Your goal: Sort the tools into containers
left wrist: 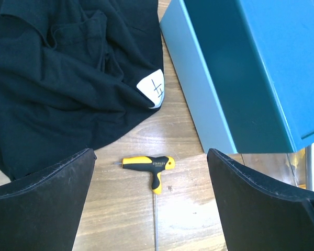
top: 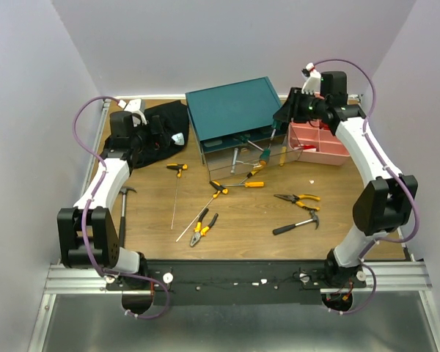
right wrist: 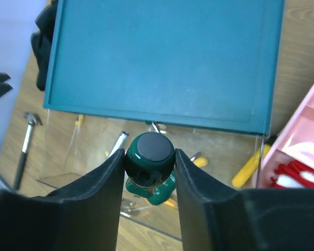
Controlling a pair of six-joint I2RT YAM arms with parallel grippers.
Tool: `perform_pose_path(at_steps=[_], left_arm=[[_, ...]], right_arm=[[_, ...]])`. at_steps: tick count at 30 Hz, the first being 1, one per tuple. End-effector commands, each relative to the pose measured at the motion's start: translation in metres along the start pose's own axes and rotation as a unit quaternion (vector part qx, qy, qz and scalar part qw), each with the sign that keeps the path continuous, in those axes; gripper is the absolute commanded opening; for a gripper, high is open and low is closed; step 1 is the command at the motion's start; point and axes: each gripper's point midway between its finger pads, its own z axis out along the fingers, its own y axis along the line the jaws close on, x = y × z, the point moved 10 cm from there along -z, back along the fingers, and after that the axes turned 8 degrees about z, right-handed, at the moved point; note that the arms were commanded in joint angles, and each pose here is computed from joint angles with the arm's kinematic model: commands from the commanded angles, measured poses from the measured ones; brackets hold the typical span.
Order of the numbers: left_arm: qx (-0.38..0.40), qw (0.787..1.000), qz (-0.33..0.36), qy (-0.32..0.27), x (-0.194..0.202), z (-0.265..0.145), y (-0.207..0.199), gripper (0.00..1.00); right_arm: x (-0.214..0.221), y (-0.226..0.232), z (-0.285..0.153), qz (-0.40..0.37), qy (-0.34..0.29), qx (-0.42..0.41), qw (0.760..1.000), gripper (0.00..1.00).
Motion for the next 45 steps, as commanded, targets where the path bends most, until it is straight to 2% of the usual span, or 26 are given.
perform_pose_path(at_steps=[1,3,4,5,7,8,9,11,12,14,15,16,24,29,33,34,35,38,41,45], left_arm=[[0.01,1.0,0.008,-0.014,-0.002,-0.008,-0.004,0.99],[0.011,1.0,0.009,-0.014,-0.003,-0.007,-0.004,0.99],[0.012,1.0,0.009,-0.014,-0.004,-0.007,-0.004,0.99],[0.012,1.0,0.009,-0.014,-0.005,-0.006,-0.004,0.99],[0.01,1.0,0.01,-0.013,-0.006,-0.003,-0.003,0.99],[0.01,1.0,0.01,-0.012,-0.007,-0.002,-0.003,0.99],[0.01,1.0,0.009,-0.01,-0.007,0.0,-0.002,0.99],[0.011,1.0,0.008,-0.01,-0.009,0.001,-0.002,0.99],[0.01,1.0,0.008,-0.008,-0.008,0.004,-0.001,0.99],[0.009,1.0,0.009,-0.008,-0.01,0.005,-0.001,0.99],[0.009,1.0,0.009,-0.006,-0.01,0.006,-0.001,0.99],[0.009,1.0,0.01,-0.006,-0.01,0.006,-0.001,0.99],[0.001,1.0,0.015,0.002,-0.004,0.005,0.002,0.99],[-0.003,1.0,0.02,0.008,0.0,0.004,0.002,0.99],[-0.004,1.0,0.021,0.013,0.001,0.004,0.003,0.99],[-0.004,1.0,0.021,0.012,0.0,0.005,0.003,0.99],[-0.004,1.0,0.022,0.011,-0.001,0.005,0.003,0.99],[-0.006,1.0,0.024,0.012,-0.002,0.007,0.004,0.99],[-0.006,1.0,0.023,0.013,-0.003,0.009,0.004,0.99],[-0.004,1.0,0.023,0.014,-0.005,0.012,0.004,0.99]], right_arm=[[-0.006,0.007,-0.014,-0.035,-0.007,0.009,0.999,0.71],[-0.011,0.001,-0.029,-0.04,-0.039,0.054,0.997,0.8],[-0.014,-0.003,-0.035,-0.04,-0.053,0.063,0.996,0.82],[-0.01,-0.01,-0.038,-0.033,-0.052,0.07,0.996,0.82],[-0.012,-0.026,-0.052,-0.022,-0.063,0.095,0.993,0.76],[-0.01,-0.034,-0.056,-0.018,-0.065,0.114,0.991,0.7],[-0.003,-0.048,-0.059,-0.01,-0.058,0.133,0.989,0.58],[0.003,-0.062,-0.067,-0.002,-0.056,0.156,0.986,0.46],[0.012,-0.074,-0.068,0.003,-0.044,0.173,0.984,0.33],[0.022,-0.087,-0.069,0.006,-0.032,0.194,0.98,0.17],[0.025,-0.095,-0.07,0.004,-0.028,0.203,0.979,0.05],[0.033,-0.102,-0.068,0.007,-0.019,0.209,0.978,0.01],[0.051,-0.178,-0.067,0.08,0.014,0.302,0.95,0.01],[0.043,-0.212,-0.066,0.074,0.014,0.348,0.934,0.01],[0.031,-0.232,-0.063,0.029,0.025,0.389,0.921,0.01],[0.029,-0.237,-0.062,0.021,0.023,0.405,0.914,0.01],[0.028,-0.246,-0.065,0.017,0.021,0.453,0.891,0.01],[0.015,-0.261,-0.07,-0.005,-0.003,0.524,0.852,0.01],[-0.004,-0.269,-0.077,-0.025,-0.031,0.554,0.832,0.01],[-0.015,-0.271,-0.077,-0.034,-0.045,0.564,0.824,0.01]])
